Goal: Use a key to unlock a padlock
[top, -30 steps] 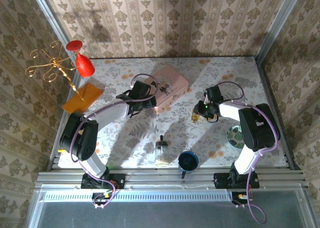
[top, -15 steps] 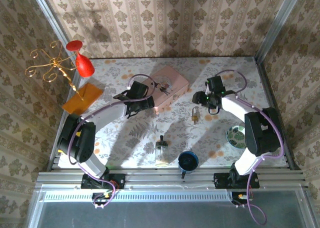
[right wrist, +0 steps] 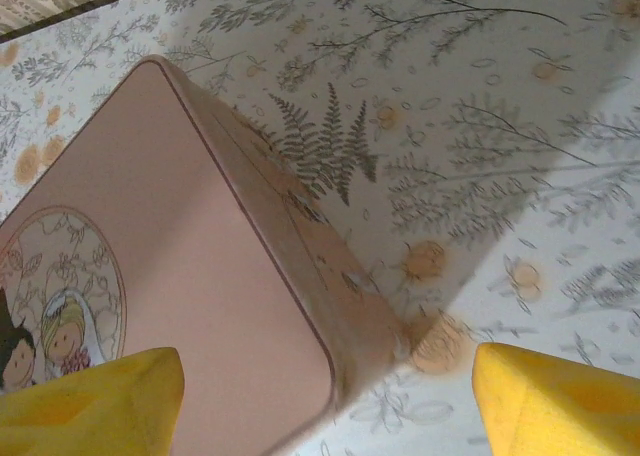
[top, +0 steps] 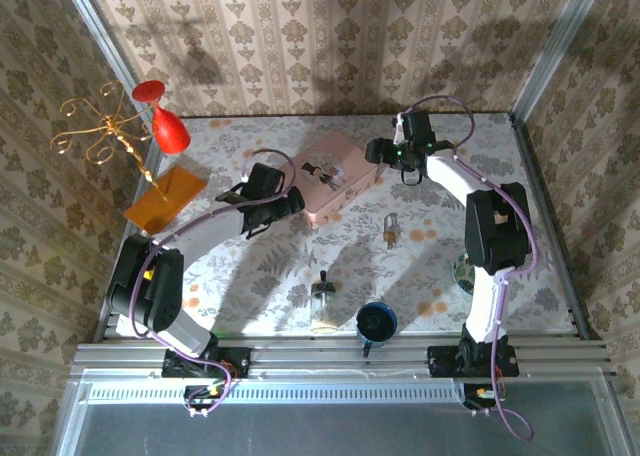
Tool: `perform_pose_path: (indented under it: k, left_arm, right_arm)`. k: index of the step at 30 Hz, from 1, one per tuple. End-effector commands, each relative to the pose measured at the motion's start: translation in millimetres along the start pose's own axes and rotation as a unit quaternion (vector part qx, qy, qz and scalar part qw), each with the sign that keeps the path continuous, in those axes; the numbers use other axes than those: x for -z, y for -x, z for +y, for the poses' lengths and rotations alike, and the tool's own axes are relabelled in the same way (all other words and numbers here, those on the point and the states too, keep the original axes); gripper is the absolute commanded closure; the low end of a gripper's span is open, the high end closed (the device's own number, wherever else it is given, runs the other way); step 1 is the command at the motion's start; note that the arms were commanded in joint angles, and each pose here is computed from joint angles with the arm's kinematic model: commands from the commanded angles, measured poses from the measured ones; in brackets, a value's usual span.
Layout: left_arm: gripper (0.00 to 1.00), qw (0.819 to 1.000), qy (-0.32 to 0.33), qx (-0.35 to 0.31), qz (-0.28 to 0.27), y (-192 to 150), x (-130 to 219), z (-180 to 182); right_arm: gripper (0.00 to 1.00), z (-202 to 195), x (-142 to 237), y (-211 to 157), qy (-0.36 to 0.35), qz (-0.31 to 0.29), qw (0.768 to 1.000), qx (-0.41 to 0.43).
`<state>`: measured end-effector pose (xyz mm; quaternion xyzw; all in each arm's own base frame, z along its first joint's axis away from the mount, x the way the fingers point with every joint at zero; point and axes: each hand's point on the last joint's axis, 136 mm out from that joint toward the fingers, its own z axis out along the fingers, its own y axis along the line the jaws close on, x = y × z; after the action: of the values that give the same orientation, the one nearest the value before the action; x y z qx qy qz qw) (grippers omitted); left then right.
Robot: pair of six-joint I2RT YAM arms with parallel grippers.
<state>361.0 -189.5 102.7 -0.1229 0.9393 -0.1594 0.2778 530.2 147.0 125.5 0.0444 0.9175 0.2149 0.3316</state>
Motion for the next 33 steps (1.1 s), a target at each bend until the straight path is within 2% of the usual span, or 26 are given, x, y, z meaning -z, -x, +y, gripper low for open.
perform_pose_path:
  k: [1, 6, 13, 21, 33]
  left_arm:
    - [0.01, 0.999, -0.034, 0.02, -0.006, 10, -5, -13]
    - [0.09, 0.999, -0.036, 0.01, 0.0, 13, -19, -20]
    - [0.11, 0.999, -0.047, 0.002, 0.009, 22, -36, -28]
    - [0.15, 0.997, -0.067, -0.024, 0.006, 38, -41, -44]
    - [0.15, 0.993, -0.087, -0.075, 0.028, 42, -62, -63]
  right_arm:
    - [0.24, 20, -12, 1, 0.042, 0.016, 0.999, 0.013]
    - [0.26, 35, -26, -9, 0.06, 0.036, 0.997, 0.02]
    - [0.33, 50, -29, -31, 0.068, 0.06, 0.995, 0.033]
    - [0.46, 55, -18, -56, 0.062, 0.068, 0.995, 0.03]
    - [0.5, 42, 24, -85, 0.011, 0.044, 0.999, 0.0]
